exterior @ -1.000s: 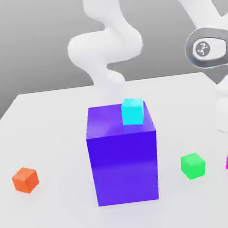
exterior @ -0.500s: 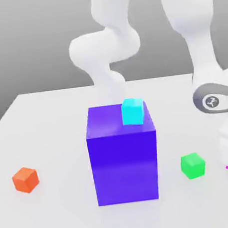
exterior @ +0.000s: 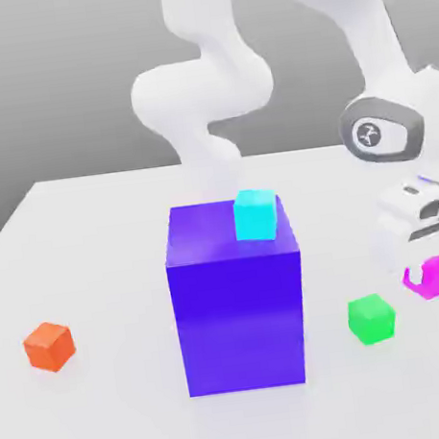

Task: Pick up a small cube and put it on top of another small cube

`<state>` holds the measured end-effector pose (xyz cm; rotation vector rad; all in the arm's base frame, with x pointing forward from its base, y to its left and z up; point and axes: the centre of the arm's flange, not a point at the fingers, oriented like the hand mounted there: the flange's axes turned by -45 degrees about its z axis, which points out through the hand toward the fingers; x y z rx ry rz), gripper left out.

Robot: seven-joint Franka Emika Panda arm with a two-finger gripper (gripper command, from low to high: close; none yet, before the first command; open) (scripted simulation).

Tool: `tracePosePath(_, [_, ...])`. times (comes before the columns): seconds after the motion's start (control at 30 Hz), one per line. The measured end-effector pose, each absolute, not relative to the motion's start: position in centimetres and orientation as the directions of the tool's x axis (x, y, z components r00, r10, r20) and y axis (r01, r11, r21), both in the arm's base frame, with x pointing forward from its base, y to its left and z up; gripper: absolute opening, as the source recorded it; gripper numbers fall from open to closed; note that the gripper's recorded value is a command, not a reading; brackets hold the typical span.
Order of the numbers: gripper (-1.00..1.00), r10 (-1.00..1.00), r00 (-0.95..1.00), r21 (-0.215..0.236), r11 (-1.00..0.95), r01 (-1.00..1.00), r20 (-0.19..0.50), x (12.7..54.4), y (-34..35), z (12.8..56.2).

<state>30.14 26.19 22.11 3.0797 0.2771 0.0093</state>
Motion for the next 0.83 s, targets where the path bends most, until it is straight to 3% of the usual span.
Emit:
tracePosePath(0.17, [-1.0,-0.156,0.988,0.006,-0.988,-0.156,0.003,29.3,21.9,23.7])
tracePosePath(0.37, [-1.0,-0.199,0.98,0.001,-0.98,-0.199,0.003,29.4,21.3,18.7])
tracePosePath(0.4, [1.0,-0.196,0.981,0.0,-0.981,-0.196,0.002,29.2,21.3,18.1])
tracePosePath(0.63, [1.0,-0.193,0.981,0.0,-0.981,-0.193,0.001,29.1,21.4,18.1])
tracePosePath(0.83, [1.0,-0.192,0.981,0.002,-0.981,-0.192,0.002,29.2,21.5,23.1])
